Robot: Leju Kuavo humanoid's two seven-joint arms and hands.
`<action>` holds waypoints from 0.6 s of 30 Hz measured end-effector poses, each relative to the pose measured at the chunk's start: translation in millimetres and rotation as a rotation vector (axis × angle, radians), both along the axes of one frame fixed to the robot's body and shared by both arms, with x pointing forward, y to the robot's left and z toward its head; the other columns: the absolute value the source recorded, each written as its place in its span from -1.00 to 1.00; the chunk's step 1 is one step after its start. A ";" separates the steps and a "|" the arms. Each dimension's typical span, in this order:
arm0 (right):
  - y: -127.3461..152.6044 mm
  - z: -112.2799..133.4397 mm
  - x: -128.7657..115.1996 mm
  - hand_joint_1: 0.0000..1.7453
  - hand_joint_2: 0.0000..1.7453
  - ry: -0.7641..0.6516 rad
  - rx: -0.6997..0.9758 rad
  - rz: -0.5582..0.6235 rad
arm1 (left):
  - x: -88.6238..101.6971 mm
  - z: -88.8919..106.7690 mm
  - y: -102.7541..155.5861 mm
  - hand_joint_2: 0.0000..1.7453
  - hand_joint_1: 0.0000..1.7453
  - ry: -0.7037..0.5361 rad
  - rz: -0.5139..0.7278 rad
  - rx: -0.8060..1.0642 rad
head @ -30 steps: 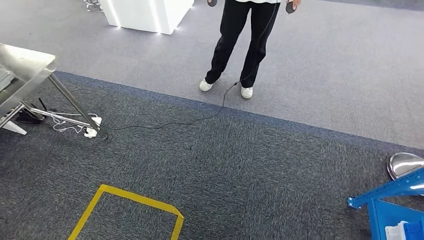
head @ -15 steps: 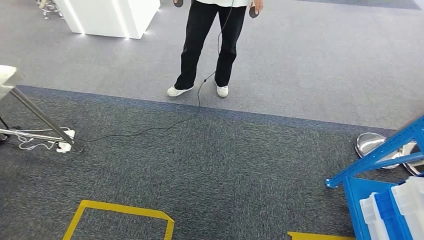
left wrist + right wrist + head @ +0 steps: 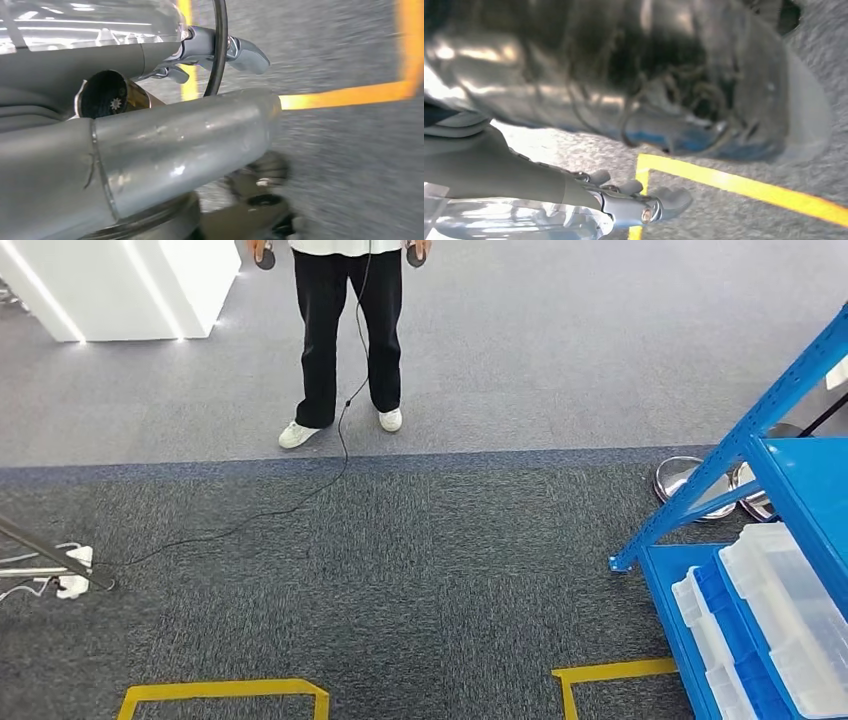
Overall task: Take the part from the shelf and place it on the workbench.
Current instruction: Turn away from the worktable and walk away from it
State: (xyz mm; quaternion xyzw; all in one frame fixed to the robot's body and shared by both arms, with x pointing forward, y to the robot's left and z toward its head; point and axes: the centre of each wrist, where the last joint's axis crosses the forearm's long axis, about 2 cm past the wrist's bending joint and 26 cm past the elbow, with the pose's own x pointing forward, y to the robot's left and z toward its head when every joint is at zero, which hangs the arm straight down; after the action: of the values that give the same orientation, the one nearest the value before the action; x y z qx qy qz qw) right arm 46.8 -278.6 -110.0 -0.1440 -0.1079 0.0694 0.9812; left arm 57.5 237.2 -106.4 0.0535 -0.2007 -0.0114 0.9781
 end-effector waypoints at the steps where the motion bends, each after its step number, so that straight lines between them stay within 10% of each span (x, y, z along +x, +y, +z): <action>1: 0.1 0.1 0.6 -1.00 -1.00 -0.001 0.000 0.003 | 0.9 0.1 0.1 -1.00 -1.00 -0.011 0.010 -0.001; 18: 0.8 0.2 1.4 -1.00 -1.00 -0.015 0.005 -0.011 | -4.7 0.0 -5.8 -1.00 -1.00 0.081 -0.010 -0.006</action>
State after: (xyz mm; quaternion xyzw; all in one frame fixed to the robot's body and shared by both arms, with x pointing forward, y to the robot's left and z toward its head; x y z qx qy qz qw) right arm 48.2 -277.8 -109.8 -0.1426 -0.1145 0.0628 0.9811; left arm 52.8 231.4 -106.4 0.0490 -0.1610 -0.0178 0.9856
